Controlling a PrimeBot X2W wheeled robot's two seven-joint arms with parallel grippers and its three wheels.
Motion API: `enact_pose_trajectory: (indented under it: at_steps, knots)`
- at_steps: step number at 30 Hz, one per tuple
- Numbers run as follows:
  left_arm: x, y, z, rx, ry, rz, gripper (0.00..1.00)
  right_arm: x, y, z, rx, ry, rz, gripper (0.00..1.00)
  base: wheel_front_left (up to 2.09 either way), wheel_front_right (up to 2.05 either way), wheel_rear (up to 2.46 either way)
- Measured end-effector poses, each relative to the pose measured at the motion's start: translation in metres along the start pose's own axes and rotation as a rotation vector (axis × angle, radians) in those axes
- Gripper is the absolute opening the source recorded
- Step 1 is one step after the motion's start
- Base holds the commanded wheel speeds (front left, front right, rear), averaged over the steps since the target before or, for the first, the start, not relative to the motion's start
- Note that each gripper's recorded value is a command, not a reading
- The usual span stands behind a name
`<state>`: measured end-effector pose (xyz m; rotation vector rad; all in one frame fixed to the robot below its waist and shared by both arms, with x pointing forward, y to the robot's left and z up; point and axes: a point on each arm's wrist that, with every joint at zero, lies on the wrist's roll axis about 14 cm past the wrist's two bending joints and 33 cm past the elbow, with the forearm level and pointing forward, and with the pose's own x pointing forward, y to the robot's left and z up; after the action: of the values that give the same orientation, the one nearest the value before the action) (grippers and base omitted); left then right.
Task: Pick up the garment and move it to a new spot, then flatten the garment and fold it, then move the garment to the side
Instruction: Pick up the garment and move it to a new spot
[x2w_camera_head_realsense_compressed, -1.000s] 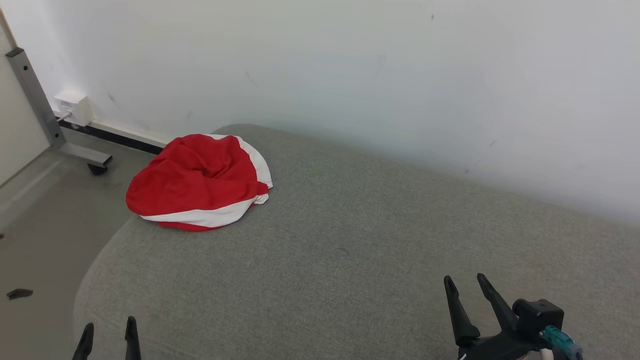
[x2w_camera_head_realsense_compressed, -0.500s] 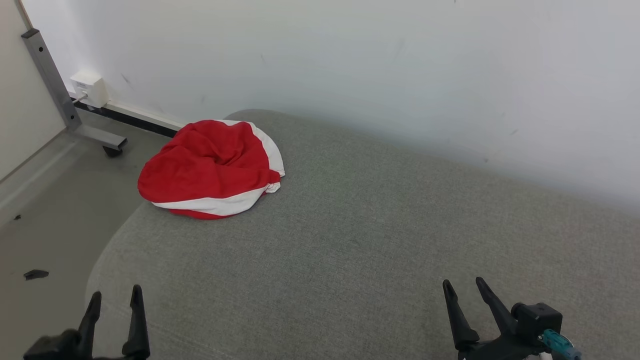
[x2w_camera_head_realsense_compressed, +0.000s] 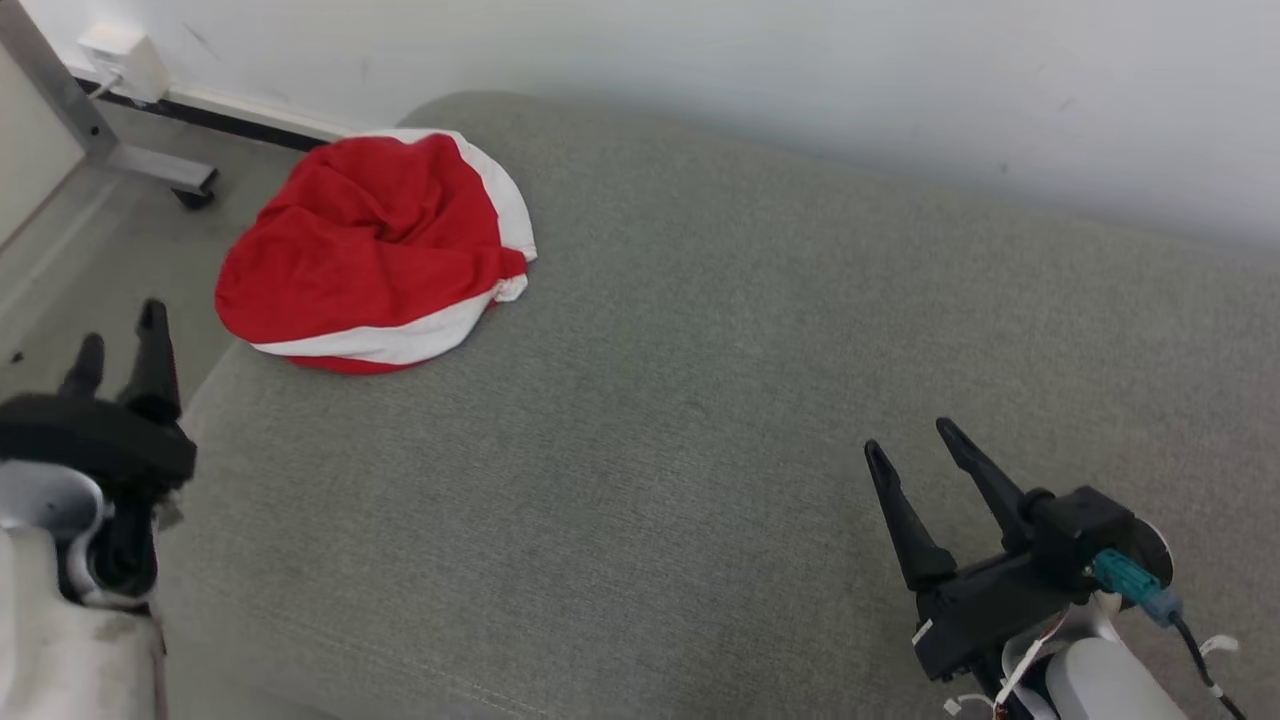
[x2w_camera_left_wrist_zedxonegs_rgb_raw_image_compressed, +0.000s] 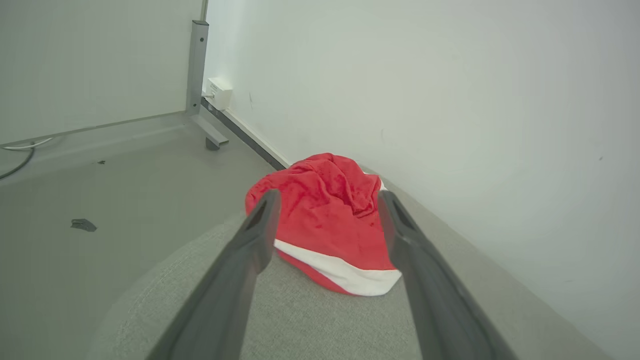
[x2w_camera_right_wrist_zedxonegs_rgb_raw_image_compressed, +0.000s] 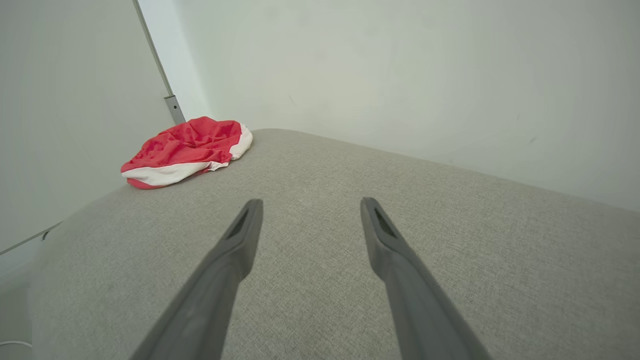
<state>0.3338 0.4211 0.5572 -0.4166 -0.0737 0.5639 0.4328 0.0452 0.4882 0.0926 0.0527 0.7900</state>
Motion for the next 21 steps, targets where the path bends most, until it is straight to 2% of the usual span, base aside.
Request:
enact_pose_trajectory:
  at_steps: [4,9,15,21]
  knots:
    - [0.042,-0.019,-0.008,-0.025,0.089,-0.006,1.0,0.005,-0.017,-0.008,0.016,0.009,-0.006,1.0,0.0,0.0,0.0]
    - [0.088,-0.03,-0.029,-0.073,0.211,0.044,1.0,0.01,-0.042,-0.015,0.041,-0.008,-0.042,1.0,0.0,0.0,0.0]
    - [0.12,-0.046,-0.097,-0.191,0.461,0.112,1.0,0.002,-0.074,-0.038,0.061,0.015,-0.11,1.0,0.0,0.0,0.0]
    - [0.134,-0.049,-0.154,-0.16,0.61,0.182,1.0,-0.02,-0.104,-0.06,0.076,0.051,-0.21,1.0,0.0,0.0,0.0]
